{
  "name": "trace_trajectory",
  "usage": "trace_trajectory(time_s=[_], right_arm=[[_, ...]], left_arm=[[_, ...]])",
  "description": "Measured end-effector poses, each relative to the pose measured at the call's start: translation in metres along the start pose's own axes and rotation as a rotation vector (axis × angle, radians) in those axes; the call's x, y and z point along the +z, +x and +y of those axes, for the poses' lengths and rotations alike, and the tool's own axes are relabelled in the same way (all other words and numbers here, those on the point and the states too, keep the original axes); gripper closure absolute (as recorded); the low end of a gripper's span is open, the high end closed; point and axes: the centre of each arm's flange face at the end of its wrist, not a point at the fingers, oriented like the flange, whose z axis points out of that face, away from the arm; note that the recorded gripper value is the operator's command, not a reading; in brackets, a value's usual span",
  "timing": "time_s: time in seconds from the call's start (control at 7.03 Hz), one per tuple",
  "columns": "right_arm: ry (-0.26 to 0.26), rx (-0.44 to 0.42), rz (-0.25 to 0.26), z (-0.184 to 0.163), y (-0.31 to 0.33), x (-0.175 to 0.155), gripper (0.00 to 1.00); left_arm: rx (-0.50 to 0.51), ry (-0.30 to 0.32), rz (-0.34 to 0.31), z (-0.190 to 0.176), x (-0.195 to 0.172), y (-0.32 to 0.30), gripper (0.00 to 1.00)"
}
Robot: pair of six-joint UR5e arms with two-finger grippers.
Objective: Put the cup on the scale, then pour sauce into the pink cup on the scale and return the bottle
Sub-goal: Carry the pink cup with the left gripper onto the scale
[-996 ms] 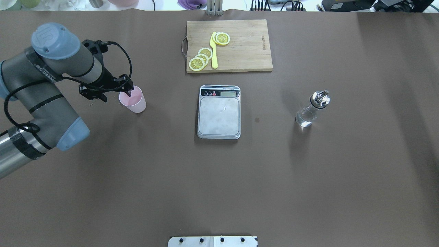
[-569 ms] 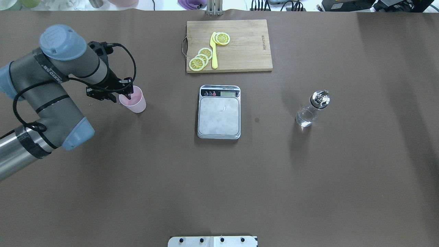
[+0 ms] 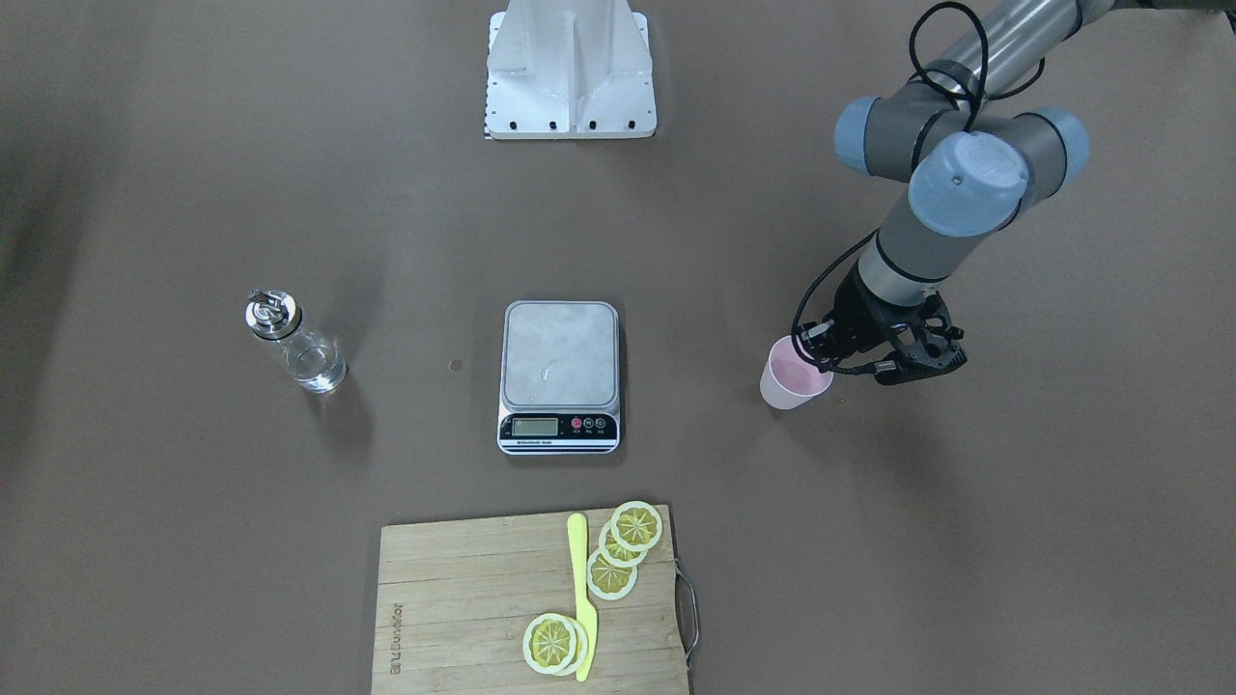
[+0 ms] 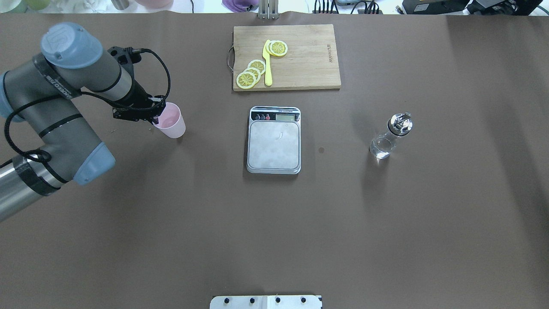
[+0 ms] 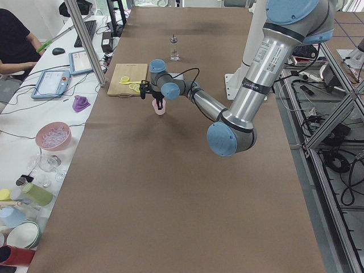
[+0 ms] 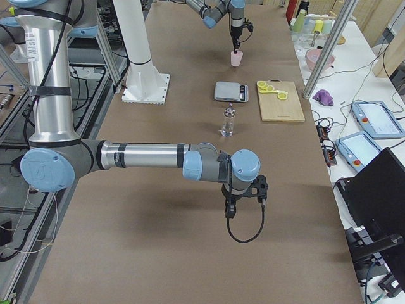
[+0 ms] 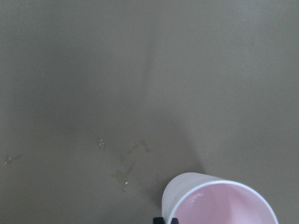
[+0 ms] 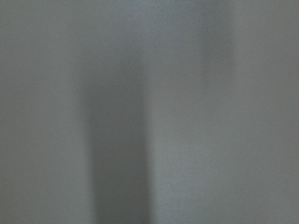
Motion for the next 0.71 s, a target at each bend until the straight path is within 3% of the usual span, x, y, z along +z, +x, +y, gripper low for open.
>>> trace_trajectory(time_s=[0.28, 0.71], right_arm=[[0.0, -0.001, -0.001, 0.0, 0.0, 0.0, 0.0], [0.003, -0.005, 0.0, -0.001, -0.001, -0.001, 0.0]], left_arm=[[-0.024, -0.012, 0.016, -0.004, -0.04, 0.027, 1.0], [-0.126, -0.039, -0.006, 0.011, -0.09, 0.123, 1.0]])
